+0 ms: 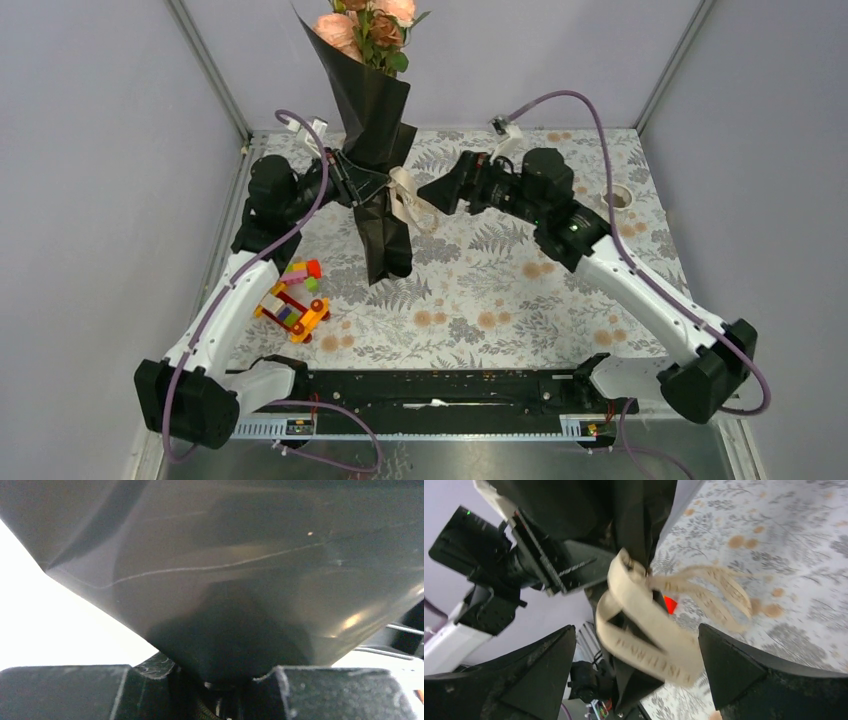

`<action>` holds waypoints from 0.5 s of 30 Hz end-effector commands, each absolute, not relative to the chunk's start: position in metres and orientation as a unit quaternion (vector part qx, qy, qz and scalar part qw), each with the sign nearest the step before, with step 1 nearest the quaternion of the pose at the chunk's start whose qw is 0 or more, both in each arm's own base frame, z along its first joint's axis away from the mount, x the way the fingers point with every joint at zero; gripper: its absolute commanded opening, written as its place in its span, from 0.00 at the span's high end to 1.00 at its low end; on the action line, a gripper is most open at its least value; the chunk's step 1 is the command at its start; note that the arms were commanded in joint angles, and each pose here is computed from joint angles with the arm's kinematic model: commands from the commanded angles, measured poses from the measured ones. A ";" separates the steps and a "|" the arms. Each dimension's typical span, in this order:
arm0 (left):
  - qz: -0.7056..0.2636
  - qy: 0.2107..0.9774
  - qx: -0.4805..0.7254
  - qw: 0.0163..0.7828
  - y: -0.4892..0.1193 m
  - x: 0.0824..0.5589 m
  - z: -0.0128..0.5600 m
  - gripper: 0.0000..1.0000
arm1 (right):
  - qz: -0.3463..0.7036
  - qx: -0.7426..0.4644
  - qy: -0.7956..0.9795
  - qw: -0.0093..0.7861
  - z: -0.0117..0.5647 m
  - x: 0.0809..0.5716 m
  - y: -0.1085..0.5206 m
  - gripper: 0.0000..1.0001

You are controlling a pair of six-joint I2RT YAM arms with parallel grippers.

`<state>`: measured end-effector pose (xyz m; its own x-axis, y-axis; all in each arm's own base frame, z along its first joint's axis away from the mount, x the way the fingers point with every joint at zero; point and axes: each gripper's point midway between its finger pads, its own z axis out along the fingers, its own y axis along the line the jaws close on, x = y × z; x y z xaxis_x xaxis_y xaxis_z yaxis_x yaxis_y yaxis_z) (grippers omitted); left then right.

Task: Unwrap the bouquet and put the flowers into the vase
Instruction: Pick up the fake flower at the center of the board, then place the fake flower at the center of the board.

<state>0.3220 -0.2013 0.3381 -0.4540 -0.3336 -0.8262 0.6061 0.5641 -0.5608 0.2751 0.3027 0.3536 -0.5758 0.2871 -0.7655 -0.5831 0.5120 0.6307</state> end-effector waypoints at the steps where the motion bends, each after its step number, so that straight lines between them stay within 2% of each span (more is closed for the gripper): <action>1: -0.543 0.626 0.135 0.544 -0.215 0.281 0.398 0.77 | 0.566 -0.125 0.658 0.480 0.420 0.274 0.344 0.01; 15: -0.586 0.589 0.159 0.534 -0.221 0.245 0.416 0.77 | 0.589 -0.148 0.641 0.469 0.433 0.281 0.384 0.03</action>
